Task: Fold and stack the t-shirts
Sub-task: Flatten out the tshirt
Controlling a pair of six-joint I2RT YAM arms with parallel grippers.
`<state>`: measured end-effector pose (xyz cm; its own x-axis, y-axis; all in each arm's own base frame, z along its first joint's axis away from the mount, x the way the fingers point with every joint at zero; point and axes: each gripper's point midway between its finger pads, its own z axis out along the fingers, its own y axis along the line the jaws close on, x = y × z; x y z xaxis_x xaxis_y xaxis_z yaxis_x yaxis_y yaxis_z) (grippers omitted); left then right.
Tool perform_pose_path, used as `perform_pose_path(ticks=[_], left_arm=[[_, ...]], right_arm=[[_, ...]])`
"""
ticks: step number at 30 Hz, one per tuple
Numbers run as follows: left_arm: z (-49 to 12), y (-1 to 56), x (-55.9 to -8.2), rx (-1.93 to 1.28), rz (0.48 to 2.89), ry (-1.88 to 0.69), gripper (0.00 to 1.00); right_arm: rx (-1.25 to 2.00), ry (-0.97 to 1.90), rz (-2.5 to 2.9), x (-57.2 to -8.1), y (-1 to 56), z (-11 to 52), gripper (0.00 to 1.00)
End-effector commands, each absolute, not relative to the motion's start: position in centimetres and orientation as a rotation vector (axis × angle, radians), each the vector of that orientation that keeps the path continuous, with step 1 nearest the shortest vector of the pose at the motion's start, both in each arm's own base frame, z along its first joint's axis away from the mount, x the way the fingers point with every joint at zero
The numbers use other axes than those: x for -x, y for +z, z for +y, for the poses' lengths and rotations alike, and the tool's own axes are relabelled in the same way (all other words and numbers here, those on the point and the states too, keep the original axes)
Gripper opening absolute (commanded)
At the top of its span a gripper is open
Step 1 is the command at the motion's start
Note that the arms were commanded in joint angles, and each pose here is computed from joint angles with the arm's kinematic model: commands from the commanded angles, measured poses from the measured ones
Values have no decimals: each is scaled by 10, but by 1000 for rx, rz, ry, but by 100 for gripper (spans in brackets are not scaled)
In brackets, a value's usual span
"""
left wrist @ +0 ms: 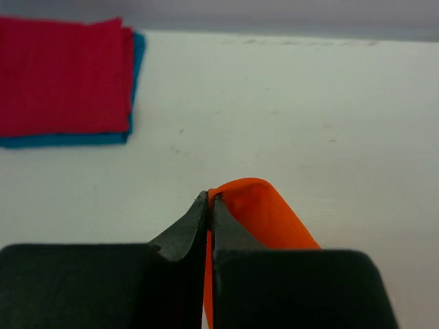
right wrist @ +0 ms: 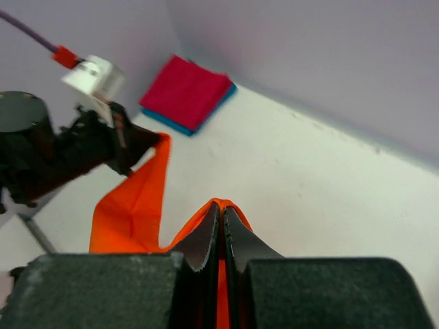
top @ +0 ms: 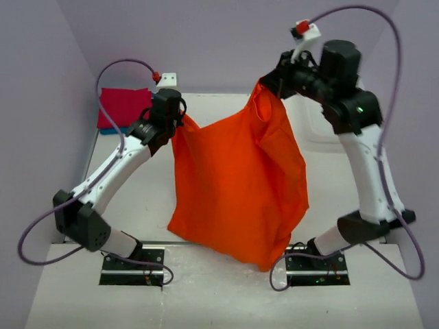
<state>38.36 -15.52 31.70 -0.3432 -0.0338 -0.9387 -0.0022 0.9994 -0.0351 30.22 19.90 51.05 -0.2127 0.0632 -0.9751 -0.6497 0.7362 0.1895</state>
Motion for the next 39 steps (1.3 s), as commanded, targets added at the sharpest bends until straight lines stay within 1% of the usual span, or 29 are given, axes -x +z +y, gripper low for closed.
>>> perform_pose_path(ticks=[1,2,4,5,7,9,11,13,14,15,16,18,19,20,21,22,25,26,27,29,30,31,32,33,34,35,36,37,39], left_arm=[[-107,269,-425,225,2000,51,0],[-97,254,-433,225,2031,86,0],[-75,221,-451,263,2078,184,0],[-70,215,-458,251,2094,191,0],[-51,204,-474,271,2080,236,0],[-37,211,-484,284,2080,284,0],[-17,217,-495,320,2056,357,0],[-11,217,-502,330,2055,361,0],[-14,221,-506,314,2046,343,1],[-17,222,-507,306,2053,330,5],[-21,225,-506,305,2051,316,16],[-27,229,-501,318,2045,274,32],[-35,236,-495,308,2033,258,44],[-40,239,-491,298,2028,263,50],[-43,244,-486,293,2016,275,59],[-51,256,-476,291,1990,302,75],[-77,263,-458,260,1997,282,85],[-87,263,-454,246,2004,265,86],[-93,261,-449,244,2011,263,86],[-123,250,-436,170,2066,150,84],[-139,254,-434,145,2048,65,76],[-164,234,-426,59,2107,-77,70],[-179,229,-423,25,2117,-163,66],[-192,224,-419,-6,2128,-230,59],[-214,217,-415,-55,2136,-311,39],[-231,206,-406,-110,2165,-386,28],[-247,200,-405,-148,2161,-426,12],[-266,192,-396,-215,2170,-472,6],[-299,177,-385,-323,2185,-553,0]], right_arm=[[328,504,1855,-395,447,181,0],[306,474,1922,-425,419,180,0],[308,470,1953,-451,403,180,0],[296,454,2007,-474,378,177,0],[320,465,2036,-492,358,176,0],[351,451,2065,-509,331,177,0],[387,456,2054,-517,323,180,0],[417,473,2063,-519,314,184,17],[408,462,2074,-519,312,182,33],[380,452,2086,-517,313,179,54],[365,446,2097,-513,315,176,57],[301,400,2151,-503,304,164,65],[231,349,2184,-490,301,151,74],[218,360,2139,-483,322,151,77],[182,318,2189,-475,300,142,82],[149,319,2149,-460,320,136,93],[91,278,2233,-435,292,123,95],[71,261,2251,-424,290,118,95],[42,235,2313,-415,266,113,95],[-45,189,2352,-405,247,103,95],[-93,211,2396,-393,226,104,91],[-118,239,2407,-388,216,106,87],[-134,282,2379,-391,211,112,84],[-173,323,2427,-376,186,115,77],[-200,347,2431,-372,177,117,70],[-232,348,2448,-366,155,116,63],[-276,372,2440,-362,152,117,48],[-294,386,2437,-359,147,118,42],[-316,467,2424,-350,138,126,38]])
